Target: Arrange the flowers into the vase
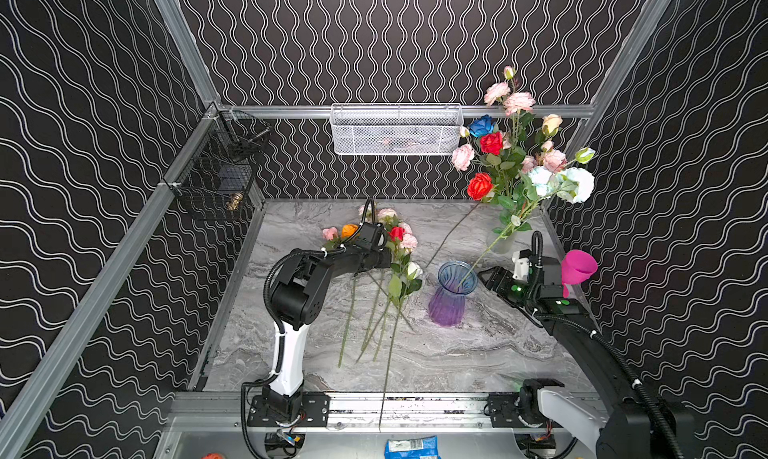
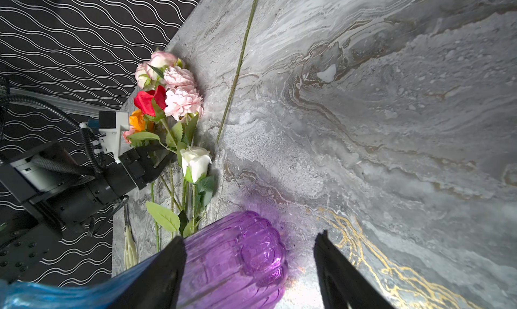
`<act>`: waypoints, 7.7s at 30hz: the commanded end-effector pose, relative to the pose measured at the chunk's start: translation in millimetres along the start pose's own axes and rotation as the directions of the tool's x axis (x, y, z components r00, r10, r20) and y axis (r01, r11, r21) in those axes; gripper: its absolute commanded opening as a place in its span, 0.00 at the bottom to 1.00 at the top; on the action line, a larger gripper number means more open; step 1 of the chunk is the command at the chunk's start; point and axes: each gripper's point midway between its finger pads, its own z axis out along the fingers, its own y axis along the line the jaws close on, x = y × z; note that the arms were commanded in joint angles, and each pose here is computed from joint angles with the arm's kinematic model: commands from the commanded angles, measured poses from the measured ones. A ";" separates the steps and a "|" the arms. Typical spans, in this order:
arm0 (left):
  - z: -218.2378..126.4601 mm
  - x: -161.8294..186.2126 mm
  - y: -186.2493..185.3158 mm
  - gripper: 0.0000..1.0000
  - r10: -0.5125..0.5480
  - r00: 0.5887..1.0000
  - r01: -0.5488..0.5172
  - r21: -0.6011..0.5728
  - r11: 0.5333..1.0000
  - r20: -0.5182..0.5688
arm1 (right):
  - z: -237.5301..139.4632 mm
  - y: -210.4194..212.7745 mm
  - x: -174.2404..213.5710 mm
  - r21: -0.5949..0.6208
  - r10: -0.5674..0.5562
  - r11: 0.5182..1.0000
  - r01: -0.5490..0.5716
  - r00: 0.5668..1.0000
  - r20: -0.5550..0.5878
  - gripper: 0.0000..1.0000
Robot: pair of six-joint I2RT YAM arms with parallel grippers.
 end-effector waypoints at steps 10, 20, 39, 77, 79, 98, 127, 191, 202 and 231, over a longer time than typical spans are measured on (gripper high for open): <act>-135.7 -49.7 -21.5 0.00 -0.045 0.959 0.036 0.037 0.999 0.281 | -4.5 13.0 -12.5 -0.031 -0.011 0.999 0.012 0.999 0.031 0.74; -301.4 -47.7 -89.9 0.00 -0.041 0.777 -0.230 0.343 0.911 0.629 | -1.7 6.7 -9.2 -0.019 -0.027 0.999 0.028 0.999 0.036 0.75; -450.2 -90.5 -201.0 0.00 -0.123 0.271 -0.670 0.279 0.688 0.955 | 7.9 4.9 13.5 -0.113 -0.022 0.993 0.021 1.000 0.000 0.82; -438.2 -129.5 -359.9 0.00 -0.333 0.427 -0.753 0.535 0.383 0.840 | 4.0 8.3 2.6 -0.103 0.016 0.995 -0.013 0.999 0.033 0.81; -425.8 -123.8 -360.7 0.00 -0.319 0.431 -0.752 0.531 0.390 0.844 | 3.6 8.9 3.0 -0.106 0.015 0.994 -0.011 0.999 0.033 0.81; -273.4 -28.1 -315.4 0.42 -0.001 0.576 -0.692 0.488 0.531 0.818 | 8.4 8.7 5.7 -0.119 0.019 0.993 -0.017 1.000 0.013 0.81; -302.2 -16.0 -245.8 0.94 0.418 0.582 -0.708 0.182 0.682 0.698 | -5.7 21.2 -12.0 -0.108 -0.017 0.994 0.025 0.997 0.071 0.81; -295.3 109.9 -133.3 0.87 0.244 0.888 -0.384 0.338 0.859 0.390 | -52.7 86.1 13.8 0.102 -0.078 0.990 0.094 0.986 -0.146 0.48; -299.8 113.4 -138.0 0.87 0.231 0.889 -0.386 0.376 0.842 0.396 | -39.6 87.1 23.2 0.136 -0.116 0.980 0.145 0.972 -0.203 0.27; -313.1 111.9 -139.8 0.88 0.235 0.874 -0.406 0.376 0.833 0.425 | -31.4 87.4 -28.2 0.230 -0.241 0.938 0.258 0.965 -0.100 0.00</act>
